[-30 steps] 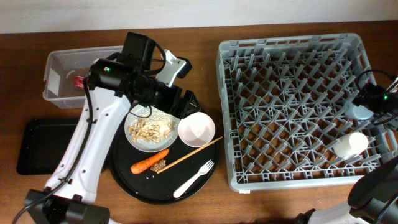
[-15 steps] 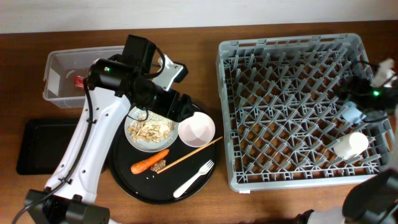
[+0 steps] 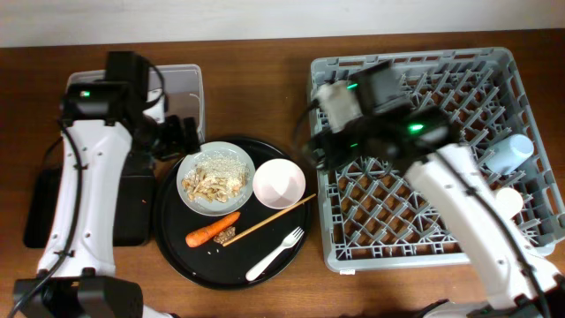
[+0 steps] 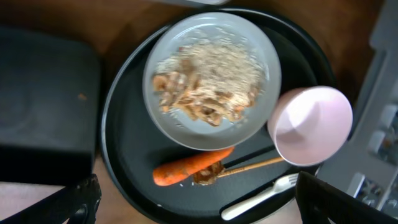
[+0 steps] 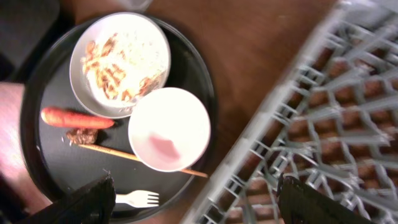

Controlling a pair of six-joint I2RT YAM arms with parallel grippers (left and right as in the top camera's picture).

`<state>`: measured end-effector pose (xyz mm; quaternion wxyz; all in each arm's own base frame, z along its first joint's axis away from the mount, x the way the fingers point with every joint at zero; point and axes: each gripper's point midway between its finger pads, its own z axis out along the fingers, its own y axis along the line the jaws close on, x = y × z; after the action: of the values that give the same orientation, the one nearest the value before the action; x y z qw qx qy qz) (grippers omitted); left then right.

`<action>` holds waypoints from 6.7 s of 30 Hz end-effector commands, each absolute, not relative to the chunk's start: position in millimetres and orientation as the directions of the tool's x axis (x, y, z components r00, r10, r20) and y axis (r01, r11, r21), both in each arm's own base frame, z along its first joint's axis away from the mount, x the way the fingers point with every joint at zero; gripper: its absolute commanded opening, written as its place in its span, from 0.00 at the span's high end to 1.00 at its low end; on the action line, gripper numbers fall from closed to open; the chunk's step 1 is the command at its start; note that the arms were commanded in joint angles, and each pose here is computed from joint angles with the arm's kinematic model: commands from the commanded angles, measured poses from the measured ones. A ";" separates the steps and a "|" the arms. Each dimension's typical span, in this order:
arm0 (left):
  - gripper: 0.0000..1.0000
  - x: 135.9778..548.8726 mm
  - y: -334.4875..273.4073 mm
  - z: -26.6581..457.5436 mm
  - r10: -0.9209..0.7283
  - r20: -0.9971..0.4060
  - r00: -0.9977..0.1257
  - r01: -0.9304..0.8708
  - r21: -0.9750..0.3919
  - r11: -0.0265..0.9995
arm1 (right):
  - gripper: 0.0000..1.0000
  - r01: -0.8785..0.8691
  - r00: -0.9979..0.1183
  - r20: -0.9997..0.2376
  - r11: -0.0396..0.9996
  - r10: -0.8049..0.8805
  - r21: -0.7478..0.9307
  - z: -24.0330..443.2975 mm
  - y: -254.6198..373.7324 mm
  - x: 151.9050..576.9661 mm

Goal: Sort waste into correct bins and load items into the dishwasher rack
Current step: 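Reach the right gripper to the pink bowl and grasp its rim, then lift the pink bowl with the right gripper over the rack's back, then lower the pink bowl upright into the rack's back right slots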

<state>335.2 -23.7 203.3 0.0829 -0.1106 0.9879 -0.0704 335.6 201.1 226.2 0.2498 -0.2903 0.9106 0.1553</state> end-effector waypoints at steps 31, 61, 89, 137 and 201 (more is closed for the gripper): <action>0.01 335.3 2.7 206.4 -0.342 -0.146 -0.928 -0.320 -0.156 0.934 | 0.20 -0.632 -0.771 -0.184 0.769 -0.609 0.101 56.4 248.3 339.4; 0.01 334.4 2.6 206.2 -0.342 -0.143 -0.929 -0.321 -0.156 0.934 | 0.26 -0.709 -0.661 -0.292 0.702 -0.691 -0.057 95.4 278.8 373.5; 0.01 332.4 3.1 205.8 -0.342 -0.136 -0.930 -0.322 -0.150 0.935 | 0.96 -0.653 -0.725 -0.221 0.753 -0.653 -0.080 89.8 265.2 375.3; 0.01 331.7 3.2 205.7 -0.342 -0.134 -0.930 -0.322 -0.148 0.935 | 0.96 0.466 -0.876 -0.457 0.507 0.152 -0.725 168.3 -131.2 464.5; 0.01 335.2 7.6 205.9 -0.331 -0.156 -0.930 -0.314 -0.127 0.941 | 0.01 0.495 -0.833 -0.507 0.707 0.221 -0.505 237.4 -39.7 380.5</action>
<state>333.1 4.5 202.4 0.0800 -0.1637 0.9817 -0.0550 396.1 -44.6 194.3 0.1668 0.1336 0.8694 -0.4454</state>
